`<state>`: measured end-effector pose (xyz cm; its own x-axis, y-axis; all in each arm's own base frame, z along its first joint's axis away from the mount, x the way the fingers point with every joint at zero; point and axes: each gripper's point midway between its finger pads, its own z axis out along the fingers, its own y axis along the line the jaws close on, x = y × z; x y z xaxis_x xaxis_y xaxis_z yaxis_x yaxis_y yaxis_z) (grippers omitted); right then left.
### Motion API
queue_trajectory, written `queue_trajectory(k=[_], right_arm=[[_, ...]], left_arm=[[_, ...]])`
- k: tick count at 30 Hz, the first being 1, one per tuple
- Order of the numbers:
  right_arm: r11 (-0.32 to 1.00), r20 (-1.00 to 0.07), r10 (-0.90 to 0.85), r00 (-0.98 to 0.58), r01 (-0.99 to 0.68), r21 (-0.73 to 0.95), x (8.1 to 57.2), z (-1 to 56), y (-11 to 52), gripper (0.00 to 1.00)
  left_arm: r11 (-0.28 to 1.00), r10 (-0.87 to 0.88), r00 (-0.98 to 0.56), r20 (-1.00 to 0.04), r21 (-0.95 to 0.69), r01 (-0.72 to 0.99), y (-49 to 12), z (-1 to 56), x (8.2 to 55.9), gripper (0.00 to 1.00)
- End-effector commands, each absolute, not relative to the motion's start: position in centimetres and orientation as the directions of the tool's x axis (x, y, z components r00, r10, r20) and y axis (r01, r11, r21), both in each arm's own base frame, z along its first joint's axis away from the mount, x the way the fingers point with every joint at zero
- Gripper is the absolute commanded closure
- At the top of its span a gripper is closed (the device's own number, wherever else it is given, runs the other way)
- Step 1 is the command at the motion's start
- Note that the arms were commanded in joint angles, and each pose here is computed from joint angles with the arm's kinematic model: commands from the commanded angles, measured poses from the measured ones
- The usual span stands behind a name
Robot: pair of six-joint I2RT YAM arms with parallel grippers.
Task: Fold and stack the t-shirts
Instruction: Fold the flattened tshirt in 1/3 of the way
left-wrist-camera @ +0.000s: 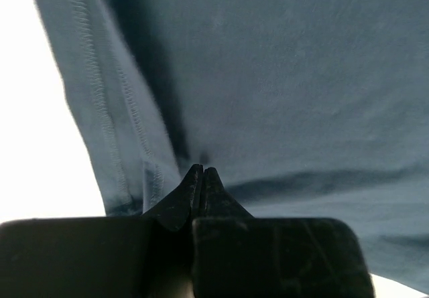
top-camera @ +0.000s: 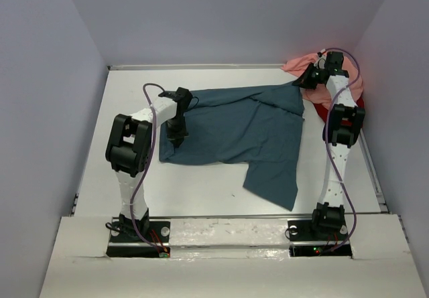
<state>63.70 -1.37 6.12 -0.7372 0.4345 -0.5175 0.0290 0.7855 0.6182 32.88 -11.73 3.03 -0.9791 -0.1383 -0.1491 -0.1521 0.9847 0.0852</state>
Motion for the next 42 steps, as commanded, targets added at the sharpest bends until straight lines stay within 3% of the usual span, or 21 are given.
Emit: queue_trajectory(k=[1,17,32,38,42], right_arm=[[0.800,-0.616,0.418,-0.668,-0.050,0.597,64.5,11.6,-2.1,1.00],[0.798,-0.616,0.420,-0.667,-0.052,0.600,64.6,11.6,-2.1,1.00],[0.795,-0.610,0.421,-0.671,-0.051,0.604,64.6,11.3,-2.0,1.00],[0.794,-0.613,0.421,-0.669,-0.054,0.605,64.6,11.6,-2.0,1.00],[0.794,-0.612,0.423,-0.669,-0.052,0.605,64.6,11.6,-2.0,1.00]], left_arm=[[0.988,-0.136,-0.985,-0.105,0.061,-0.143,-12.3,1.9,31.9,1.00],[0.951,-0.235,-0.964,-0.122,0.175,-0.254,-5.6,3.5,30.5,1.00],[0.884,-0.333,-0.910,-0.248,0.254,-0.392,1.8,8.8,30.9,1.00],[0.927,-0.342,-0.919,-0.196,0.088,-0.364,-1.3,8.2,30.9,1.00],[0.944,-0.292,-0.932,-0.215,0.092,-0.317,-3.2,8.6,30.6,1.00]])
